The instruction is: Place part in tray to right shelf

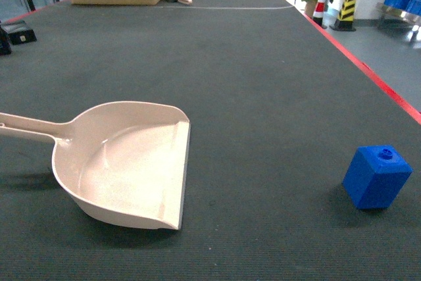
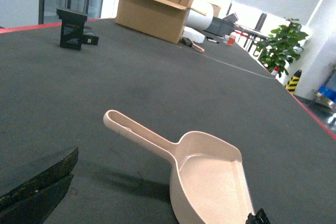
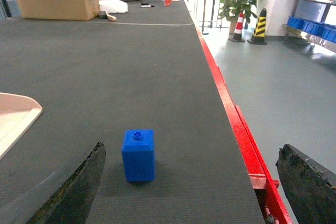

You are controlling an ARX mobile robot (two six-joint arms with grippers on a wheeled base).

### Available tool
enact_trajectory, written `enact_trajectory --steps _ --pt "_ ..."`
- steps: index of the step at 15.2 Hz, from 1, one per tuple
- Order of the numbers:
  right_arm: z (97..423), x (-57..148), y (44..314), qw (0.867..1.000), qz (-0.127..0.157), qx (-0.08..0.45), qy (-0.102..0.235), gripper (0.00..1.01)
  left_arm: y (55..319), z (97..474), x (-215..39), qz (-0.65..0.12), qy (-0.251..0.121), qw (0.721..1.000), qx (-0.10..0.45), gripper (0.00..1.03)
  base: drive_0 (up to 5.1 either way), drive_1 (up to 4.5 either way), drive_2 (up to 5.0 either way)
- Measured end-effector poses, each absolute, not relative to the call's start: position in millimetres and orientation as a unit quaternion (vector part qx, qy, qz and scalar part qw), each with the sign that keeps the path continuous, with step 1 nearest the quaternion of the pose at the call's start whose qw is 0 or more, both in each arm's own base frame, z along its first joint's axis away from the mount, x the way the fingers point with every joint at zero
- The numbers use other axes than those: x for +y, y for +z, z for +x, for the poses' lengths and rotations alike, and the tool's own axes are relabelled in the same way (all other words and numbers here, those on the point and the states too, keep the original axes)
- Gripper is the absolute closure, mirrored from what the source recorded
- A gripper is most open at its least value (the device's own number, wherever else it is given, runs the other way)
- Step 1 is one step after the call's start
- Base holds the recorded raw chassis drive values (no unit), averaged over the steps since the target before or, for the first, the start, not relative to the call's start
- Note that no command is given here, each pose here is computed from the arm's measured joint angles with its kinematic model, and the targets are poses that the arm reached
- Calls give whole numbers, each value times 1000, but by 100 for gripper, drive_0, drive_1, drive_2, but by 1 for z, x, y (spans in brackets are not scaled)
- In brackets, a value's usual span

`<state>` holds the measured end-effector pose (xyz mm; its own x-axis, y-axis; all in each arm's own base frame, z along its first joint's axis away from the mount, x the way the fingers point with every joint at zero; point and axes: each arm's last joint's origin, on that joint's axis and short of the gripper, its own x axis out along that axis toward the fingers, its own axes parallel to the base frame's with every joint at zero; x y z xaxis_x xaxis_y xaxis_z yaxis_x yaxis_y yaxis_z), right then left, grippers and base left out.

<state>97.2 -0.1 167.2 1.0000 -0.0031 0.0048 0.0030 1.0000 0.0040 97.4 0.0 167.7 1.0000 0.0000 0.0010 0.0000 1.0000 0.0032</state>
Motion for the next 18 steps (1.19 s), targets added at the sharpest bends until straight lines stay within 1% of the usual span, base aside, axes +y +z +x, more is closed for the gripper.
enact_trajectory --steps 18 --pt "97 0 167 1000 2 -2 -2 3 168 97 0 2 0 1000 0 5 0 0 0"
